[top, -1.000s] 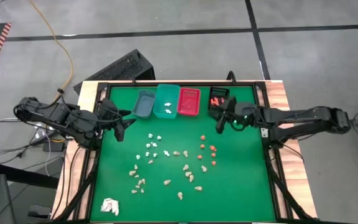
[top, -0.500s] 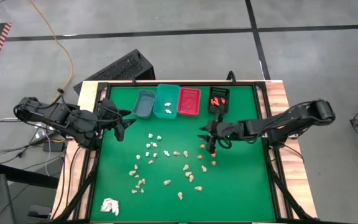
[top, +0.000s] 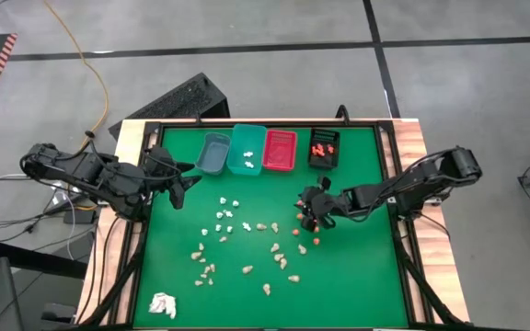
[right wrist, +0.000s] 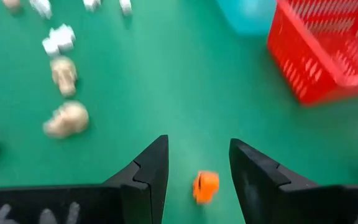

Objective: Sort Halloween decoration
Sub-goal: Put the orange skeleton toy into the black bin

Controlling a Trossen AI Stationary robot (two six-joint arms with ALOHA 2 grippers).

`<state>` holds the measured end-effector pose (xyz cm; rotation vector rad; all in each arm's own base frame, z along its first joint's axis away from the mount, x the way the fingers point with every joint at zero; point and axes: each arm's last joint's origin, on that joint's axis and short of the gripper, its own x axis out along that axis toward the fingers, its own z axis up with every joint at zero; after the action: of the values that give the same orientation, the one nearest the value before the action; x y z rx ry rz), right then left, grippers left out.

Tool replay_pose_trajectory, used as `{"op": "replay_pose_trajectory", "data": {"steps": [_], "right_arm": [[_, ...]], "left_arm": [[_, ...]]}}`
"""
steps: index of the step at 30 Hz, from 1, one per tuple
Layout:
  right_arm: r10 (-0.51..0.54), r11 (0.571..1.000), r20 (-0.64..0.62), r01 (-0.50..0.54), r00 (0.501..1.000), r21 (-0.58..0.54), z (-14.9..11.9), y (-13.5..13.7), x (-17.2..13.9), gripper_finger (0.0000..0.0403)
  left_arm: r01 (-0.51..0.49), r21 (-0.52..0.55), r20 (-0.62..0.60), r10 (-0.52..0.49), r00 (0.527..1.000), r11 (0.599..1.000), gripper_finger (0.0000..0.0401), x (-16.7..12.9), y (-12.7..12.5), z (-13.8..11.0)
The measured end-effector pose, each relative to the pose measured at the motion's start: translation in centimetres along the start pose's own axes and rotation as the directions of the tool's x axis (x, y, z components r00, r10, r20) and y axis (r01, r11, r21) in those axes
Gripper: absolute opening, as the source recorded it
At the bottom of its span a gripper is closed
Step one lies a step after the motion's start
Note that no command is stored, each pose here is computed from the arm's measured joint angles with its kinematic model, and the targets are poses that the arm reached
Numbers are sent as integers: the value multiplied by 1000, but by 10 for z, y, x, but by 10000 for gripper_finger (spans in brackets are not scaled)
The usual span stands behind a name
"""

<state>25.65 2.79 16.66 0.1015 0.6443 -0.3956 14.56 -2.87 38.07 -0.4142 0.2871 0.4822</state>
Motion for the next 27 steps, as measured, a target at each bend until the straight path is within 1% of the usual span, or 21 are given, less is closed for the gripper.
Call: {"op": "replay_pose_trajectory", "data": {"steps": [5, 9, 13, 22, 27], "right_arm": [[-2, 999, 0, 2, 1000, 51, -15, -5, 1, 163], [-6, 999, -13, 7, 1000, 42, -23, -7, 2, 163], [6, 999, 12, -7, 1000, 53, -28, -7, 7, 163], [-6, 999, -16, 7, 1000, 46, -39, -4, 24, 163], [-10, 997, -35, 13, 999, 82, -44, -3, 29, 151]], "left_arm": [[-1, 0, 0, 1, 1000, 1000, 210, 0, 0, 0], [-4, -1, 3, 4, 1000, 1000, 210, 0, 0, 0], [-7, -12, 4, 7, 1000, 1000, 210, 0, 0, 0], [-8, -29, 5, 8, 1000, 1000, 210, 0, 0, 0], [-8, -29, 5, 8, 1000, 1000, 210, 0, 0, 0]]}}
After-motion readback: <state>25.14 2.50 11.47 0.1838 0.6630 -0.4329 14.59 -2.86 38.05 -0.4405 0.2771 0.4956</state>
